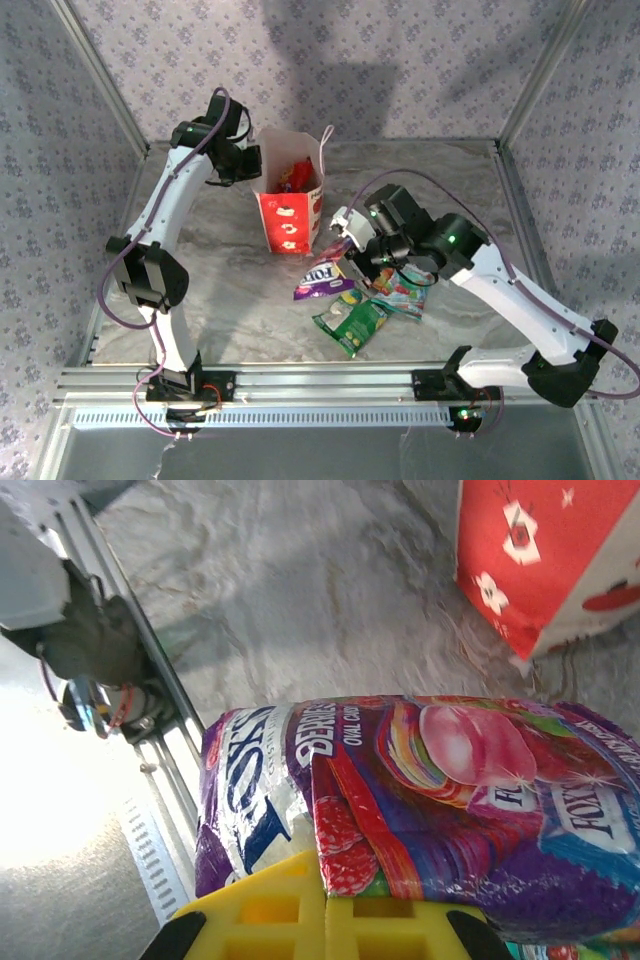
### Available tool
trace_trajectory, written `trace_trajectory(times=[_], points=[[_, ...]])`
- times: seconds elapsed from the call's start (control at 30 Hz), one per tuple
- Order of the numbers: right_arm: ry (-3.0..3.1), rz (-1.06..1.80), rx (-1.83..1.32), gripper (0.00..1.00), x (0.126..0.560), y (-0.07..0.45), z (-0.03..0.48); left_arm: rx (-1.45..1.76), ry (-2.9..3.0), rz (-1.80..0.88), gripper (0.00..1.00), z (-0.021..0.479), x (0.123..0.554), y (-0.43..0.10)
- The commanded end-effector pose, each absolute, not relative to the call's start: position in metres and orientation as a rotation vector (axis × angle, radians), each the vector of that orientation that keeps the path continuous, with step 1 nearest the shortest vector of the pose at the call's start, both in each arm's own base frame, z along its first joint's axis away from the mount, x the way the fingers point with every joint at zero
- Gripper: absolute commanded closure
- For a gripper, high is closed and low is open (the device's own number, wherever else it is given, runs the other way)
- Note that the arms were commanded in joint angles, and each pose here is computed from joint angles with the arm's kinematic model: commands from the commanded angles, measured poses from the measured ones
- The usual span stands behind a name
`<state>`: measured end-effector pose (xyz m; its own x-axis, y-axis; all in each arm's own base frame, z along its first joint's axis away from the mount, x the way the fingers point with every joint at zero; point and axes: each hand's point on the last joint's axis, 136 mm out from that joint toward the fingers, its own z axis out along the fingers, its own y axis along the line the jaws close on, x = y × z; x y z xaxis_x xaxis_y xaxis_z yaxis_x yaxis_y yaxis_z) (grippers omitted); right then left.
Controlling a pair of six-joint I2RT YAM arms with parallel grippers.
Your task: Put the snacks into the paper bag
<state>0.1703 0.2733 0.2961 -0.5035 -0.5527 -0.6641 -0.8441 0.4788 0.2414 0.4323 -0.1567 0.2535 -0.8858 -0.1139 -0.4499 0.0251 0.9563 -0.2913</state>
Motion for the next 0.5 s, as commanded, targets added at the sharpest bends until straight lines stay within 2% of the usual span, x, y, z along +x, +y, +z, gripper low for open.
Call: trace_trajectory(times=[0.0,0.33,0.47], points=[[2.067,0.869,-1.217,1.00,0.160,0.281,0.332,-0.038,2.630,-0.425,0.93,0.261,0.428,-0.162],[1.910,0.975,-1.243,1.00,0.158,0.286,0.376,-0.024,2.617,-0.441,0.92,0.267,0.430,-0.166],[1.855,1.008,-1.196,1.00,0.169,0.291,0.394,-0.023,2.616,-0.440,0.92,0.267,0.430,-0.166]])
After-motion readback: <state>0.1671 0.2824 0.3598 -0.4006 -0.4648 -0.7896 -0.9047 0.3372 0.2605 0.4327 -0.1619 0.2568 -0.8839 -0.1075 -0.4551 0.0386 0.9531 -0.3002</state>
